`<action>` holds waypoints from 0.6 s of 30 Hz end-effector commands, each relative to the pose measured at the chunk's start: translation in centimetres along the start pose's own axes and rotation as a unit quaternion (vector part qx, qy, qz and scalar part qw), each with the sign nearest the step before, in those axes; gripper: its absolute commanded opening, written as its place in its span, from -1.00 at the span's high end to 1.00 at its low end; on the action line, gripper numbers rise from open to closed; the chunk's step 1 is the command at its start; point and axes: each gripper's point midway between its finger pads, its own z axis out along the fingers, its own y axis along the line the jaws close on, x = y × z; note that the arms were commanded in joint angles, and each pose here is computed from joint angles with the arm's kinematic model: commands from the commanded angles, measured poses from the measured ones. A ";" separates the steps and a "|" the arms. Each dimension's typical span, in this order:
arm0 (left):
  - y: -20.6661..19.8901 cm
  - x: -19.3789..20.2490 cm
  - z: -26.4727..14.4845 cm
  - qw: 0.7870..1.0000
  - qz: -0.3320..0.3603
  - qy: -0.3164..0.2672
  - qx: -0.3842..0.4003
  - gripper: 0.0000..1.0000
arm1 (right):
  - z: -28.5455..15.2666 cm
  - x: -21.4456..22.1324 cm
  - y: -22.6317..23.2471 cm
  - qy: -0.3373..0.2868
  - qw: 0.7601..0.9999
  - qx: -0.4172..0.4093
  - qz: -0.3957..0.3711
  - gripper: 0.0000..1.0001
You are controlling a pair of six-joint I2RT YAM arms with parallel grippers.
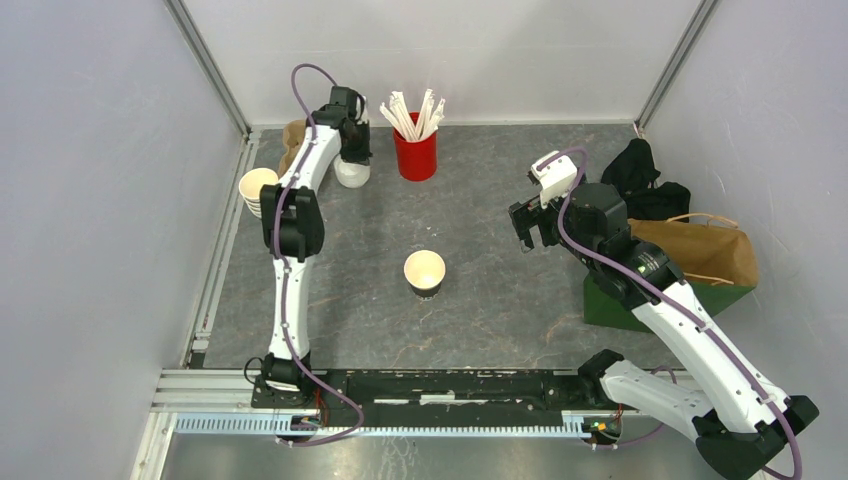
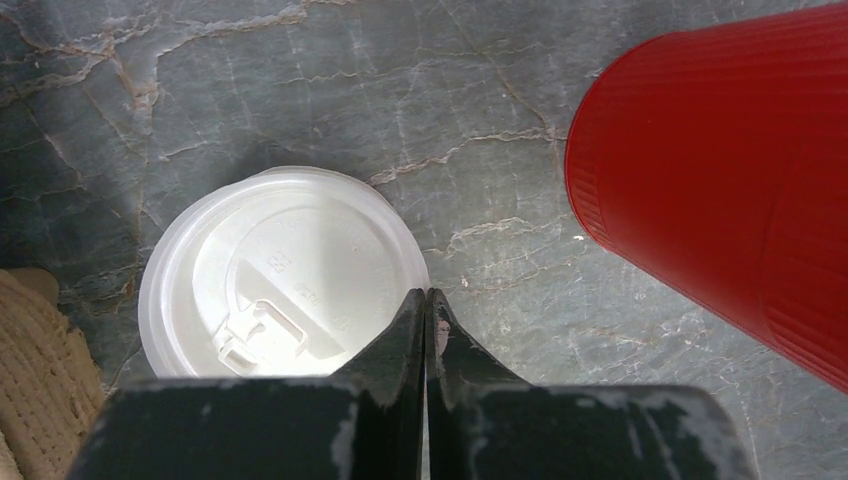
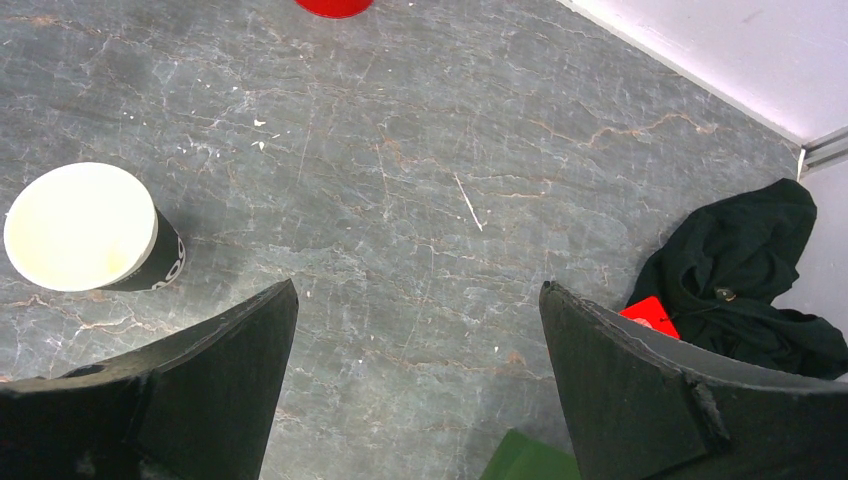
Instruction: Pack the takeout coffee
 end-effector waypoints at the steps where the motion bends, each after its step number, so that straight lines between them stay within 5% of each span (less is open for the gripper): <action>1: -0.2 -2.1 -1.8 0.998 -0.038 -0.024 0.031 0.90 | -0.5 -2.6 -0.3 -0.039 0.999 0.004 0.007 -0.96; 18: 0.1 -1.8 -1.2 0.995 -0.069 -0.015 0.066 0.79 | -0.5 -2.6 -0.2 -0.038 0.999 0.002 0.007 -0.96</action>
